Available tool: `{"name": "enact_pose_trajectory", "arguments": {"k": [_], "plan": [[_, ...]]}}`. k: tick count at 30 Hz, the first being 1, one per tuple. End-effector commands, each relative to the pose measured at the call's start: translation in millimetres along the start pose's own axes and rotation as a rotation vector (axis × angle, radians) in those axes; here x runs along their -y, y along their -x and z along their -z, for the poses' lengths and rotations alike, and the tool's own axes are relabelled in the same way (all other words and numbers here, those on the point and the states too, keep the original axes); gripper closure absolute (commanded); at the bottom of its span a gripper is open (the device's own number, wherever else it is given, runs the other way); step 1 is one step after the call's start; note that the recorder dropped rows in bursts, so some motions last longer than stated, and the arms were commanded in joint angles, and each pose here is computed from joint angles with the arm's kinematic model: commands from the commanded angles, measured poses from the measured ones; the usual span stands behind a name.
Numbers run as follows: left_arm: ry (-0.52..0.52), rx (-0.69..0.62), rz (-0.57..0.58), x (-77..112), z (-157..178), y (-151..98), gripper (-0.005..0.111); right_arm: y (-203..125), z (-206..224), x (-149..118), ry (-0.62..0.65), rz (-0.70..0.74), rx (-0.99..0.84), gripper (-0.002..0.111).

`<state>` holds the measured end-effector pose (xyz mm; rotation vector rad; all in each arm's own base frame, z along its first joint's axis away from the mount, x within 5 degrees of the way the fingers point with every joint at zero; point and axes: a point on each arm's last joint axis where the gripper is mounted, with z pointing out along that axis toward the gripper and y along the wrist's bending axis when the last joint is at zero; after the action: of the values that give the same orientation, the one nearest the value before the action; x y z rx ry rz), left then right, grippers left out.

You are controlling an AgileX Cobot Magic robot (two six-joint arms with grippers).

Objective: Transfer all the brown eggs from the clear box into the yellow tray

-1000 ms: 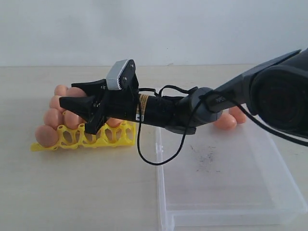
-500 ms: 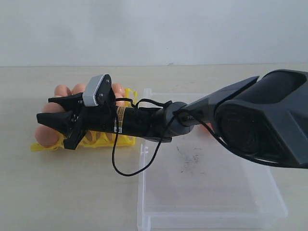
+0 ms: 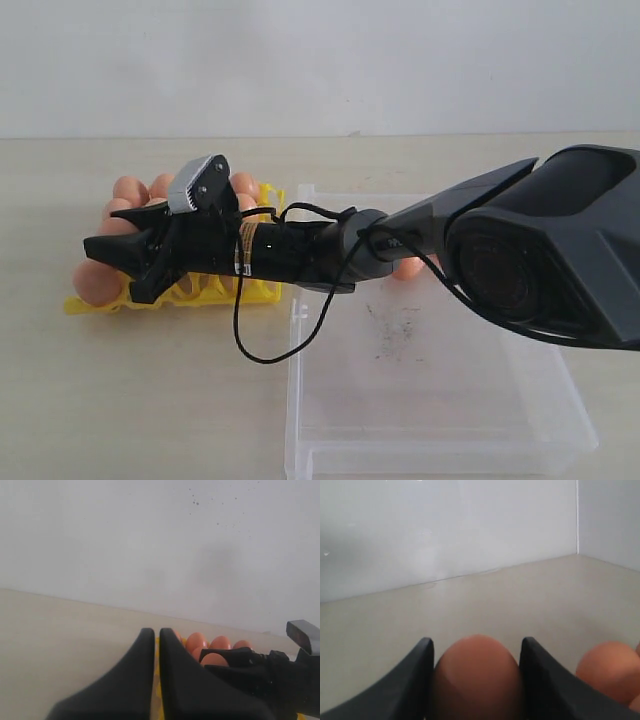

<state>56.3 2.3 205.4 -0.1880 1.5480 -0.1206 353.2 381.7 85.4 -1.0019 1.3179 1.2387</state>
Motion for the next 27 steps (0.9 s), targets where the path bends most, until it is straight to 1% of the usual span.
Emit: {"name": "enact_pose_trajectory", "arguments": {"k": [1,3,17,20,22,25,26,27], "plan": [[-0.004,0.005,0.002,0.5,-0.1,1.5,0.103,-14.1,1.5,4.3,-0.055,-0.143,-0.076,0.109],[-0.004,0.005,0.002,0.5,-0.1,1.5,0.103,-16.7,1.8,6.5,-0.082,-0.161,-0.103,0.109],[-0.004,0.005,0.002,0.5,-0.1,1.5,0.103,-15.1,1.6,5.4,-0.069,-0.158,-0.087,0.109],[-0.004,0.005,0.002,0.5,-0.1,1.5,0.103,-9.9,1.1,1.1,-0.015,-0.098,-0.033,0.109],[-0.004,0.005,0.002,0.5,-0.1,1.5,0.103,-9.1,0.4,-0.6,-0.004,-0.051,-0.024,0.109],[-0.004,0.005,0.002,0.5,-0.1,1.5,0.103,-9.5,-1.8,-3.0,-0.004,0.002,-0.034,0.109],[-0.004,0.005,0.002,0.5,-0.1,1.5,0.103,-6.9,-4.4,-3.5,-0.026,0.044,-0.063,0.109],[-0.004,0.005,0.002,0.5,-0.1,1.5,0.103,-5.8,-5.9,-3.8,-0.041,0.053,-0.084,0.109]]}}
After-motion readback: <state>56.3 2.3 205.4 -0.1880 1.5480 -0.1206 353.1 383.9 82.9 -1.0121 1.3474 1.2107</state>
